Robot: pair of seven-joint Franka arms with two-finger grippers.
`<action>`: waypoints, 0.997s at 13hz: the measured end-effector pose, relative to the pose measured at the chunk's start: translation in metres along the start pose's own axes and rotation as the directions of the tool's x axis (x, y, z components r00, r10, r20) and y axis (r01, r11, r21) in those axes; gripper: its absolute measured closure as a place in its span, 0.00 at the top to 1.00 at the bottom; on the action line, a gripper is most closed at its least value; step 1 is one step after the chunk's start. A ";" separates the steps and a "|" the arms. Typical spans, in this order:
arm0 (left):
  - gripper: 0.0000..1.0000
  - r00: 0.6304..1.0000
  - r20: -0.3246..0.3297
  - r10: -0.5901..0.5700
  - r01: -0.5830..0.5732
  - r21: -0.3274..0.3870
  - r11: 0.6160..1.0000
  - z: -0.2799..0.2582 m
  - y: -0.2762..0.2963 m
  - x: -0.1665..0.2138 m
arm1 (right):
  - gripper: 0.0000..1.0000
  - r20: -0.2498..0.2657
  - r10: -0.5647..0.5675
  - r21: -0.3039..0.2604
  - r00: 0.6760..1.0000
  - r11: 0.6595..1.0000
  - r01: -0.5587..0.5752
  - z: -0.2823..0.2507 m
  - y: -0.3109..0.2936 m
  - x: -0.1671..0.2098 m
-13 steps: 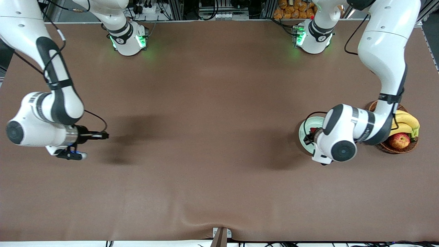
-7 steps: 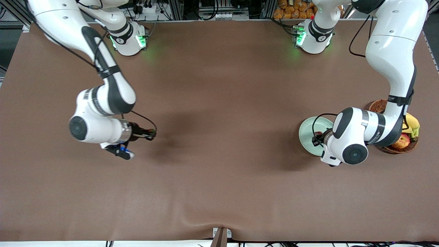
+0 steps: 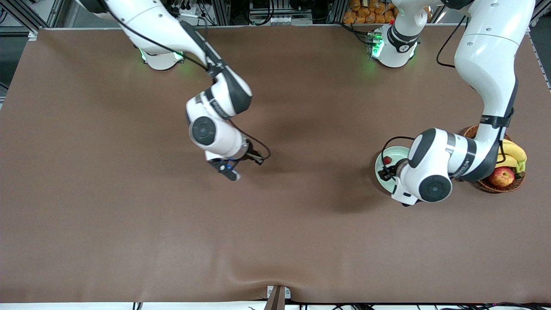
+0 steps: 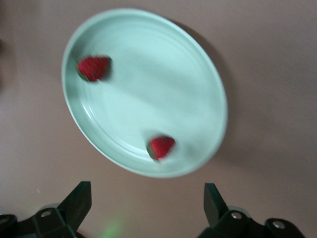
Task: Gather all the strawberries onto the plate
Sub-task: 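Set the last strawberry mid-table with the right gripper while the left gripper returns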
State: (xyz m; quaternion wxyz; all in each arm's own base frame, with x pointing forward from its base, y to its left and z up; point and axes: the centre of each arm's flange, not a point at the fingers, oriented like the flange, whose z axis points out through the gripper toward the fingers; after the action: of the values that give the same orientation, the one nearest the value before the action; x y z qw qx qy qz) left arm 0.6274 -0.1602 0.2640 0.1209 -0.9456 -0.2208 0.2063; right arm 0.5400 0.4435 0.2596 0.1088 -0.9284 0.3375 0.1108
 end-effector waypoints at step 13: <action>1.00 0.974 0.083 -0.210 0.214 -0.050 0.975 0.002 0.058 -0.054 | 0.94 -0.043 0.093 0.126 0.995 0.988 -0.087 0.075 -0.047 -0.059</action>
State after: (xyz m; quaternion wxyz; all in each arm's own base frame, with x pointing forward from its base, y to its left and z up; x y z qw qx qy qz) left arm 0.6038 -0.2358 0.2619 0.1056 -0.9111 -0.3310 0.2219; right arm 0.5166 0.5344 0.2106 0.1529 -0.9062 0.3877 0.0719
